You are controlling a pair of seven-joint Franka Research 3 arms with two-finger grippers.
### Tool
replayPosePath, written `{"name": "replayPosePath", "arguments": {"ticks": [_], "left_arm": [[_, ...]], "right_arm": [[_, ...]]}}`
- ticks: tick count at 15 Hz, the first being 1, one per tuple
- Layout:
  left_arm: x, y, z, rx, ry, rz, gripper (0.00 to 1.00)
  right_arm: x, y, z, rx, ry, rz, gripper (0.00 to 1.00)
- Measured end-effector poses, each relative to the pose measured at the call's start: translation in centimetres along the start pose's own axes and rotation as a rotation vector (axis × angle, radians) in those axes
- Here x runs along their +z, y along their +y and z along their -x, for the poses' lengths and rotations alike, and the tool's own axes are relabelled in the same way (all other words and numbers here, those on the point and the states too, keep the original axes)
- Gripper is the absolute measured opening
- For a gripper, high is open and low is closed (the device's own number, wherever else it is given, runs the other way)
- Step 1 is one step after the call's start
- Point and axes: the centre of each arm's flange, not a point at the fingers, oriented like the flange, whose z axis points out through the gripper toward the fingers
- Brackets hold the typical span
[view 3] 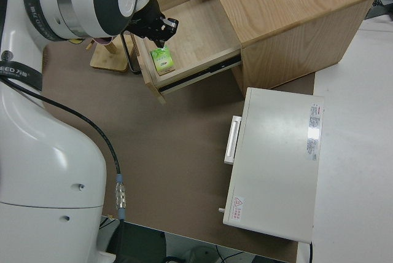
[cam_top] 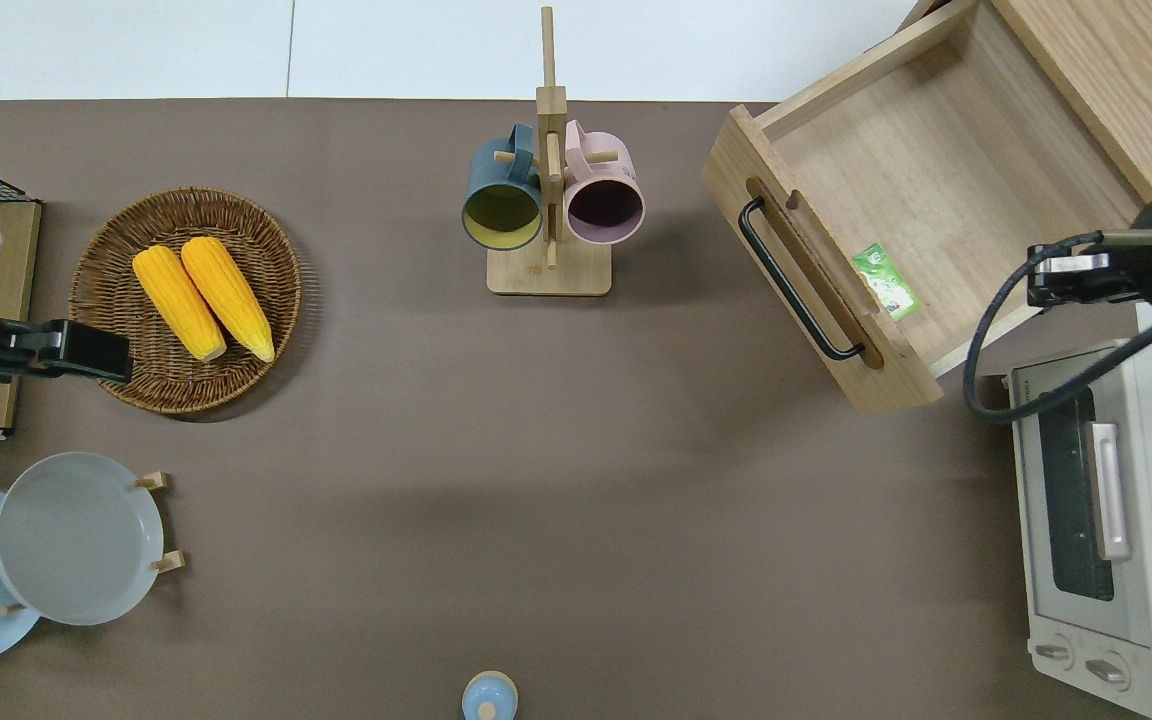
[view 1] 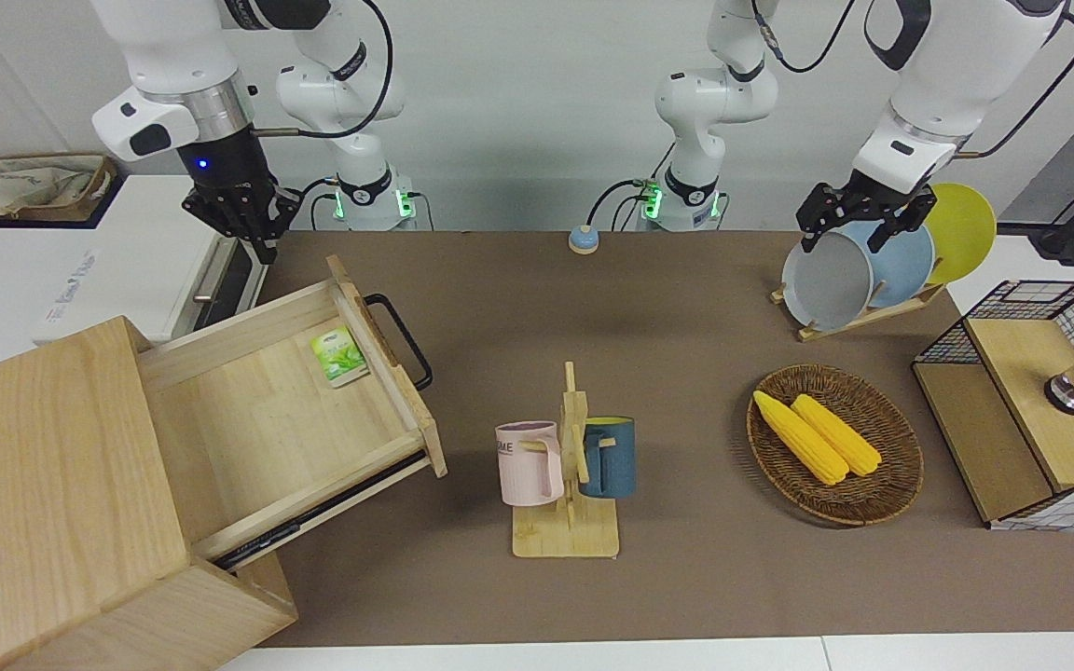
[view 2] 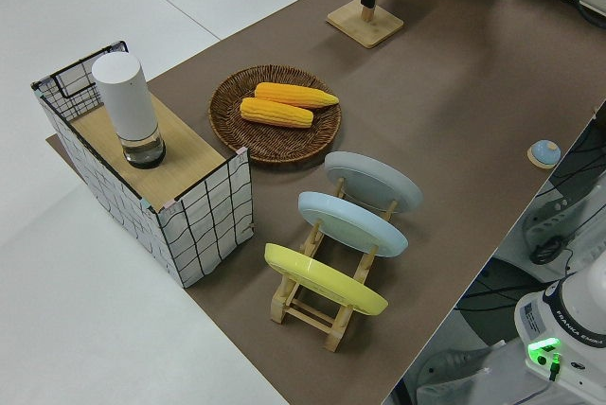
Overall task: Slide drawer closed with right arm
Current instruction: 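Push the open wooden drawer away from the robot with the right arm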
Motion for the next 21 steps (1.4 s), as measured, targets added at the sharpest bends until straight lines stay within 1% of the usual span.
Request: {"name": "replayPosePath", "arguments": {"ticks": [2, 4, 6, 8, 9, 10, 13, 16, 19, 21], "left_arm": [[0.0, 0.0, 0.0, 0.000, 0.000, 0.000, 1.00], [0.0, 0.0, 0.0, 0.000, 0.000, 0.000, 1.00], [0.0, 0.0, 0.0, 0.000, 0.000, 0.000, 1.00], [0.0, 0.0, 0.0, 0.000, 0.000, 0.000, 1.00], [0.0, 0.0, 0.0, 0.000, 0.000, 0.000, 1.00], [0.0, 0.0, 0.0, 0.000, 0.000, 0.000, 1.00], [0.0, 0.0, 0.0, 0.000, 0.000, 0.000, 1.00], [0.0, 0.0, 0.0, 0.000, 0.000, 0.000, 1.00], [0.0, 0.0, 0.0, 0.000, 0.000, 0.000, 1.00], [0.0, 0.0, 0.0, 0.000, 0.000, 0.000, 1.00]], "right_arm": [[-1.4, -0.4, 0.6, 0.011, 0.024, -0.004, 0.01], [-2.5, -1.9, 1.1, 0.038, 0.043, -0.012, 0.01], [-3.1, -4.6, 1.6, 0.082, 0.059, -0.025, 0.01], [-3.5, -8.0, 2.2, 0.134, 0.085, -0.047, 0.01], [-3.6, -9.7, 2.6, 0.158, 0.093, -0.058, 0.01], [-3.6, -11.0, 2.9, 0.179, 0.092, -0.064, 0.01], [-2.5, -15.0, 3.8, 0.252, 0.068, -0.072, 0.01], [-0.3, -18.1, 4.1, 0.332, 0.028, -0.064, 0.01], [2.2, -20.9, 4.3, 0.444, -0.013, -0.046, 0.01], [4.0, -22.1, 4.2, 0.526, -0.039, -0.028, 0.01]]}}
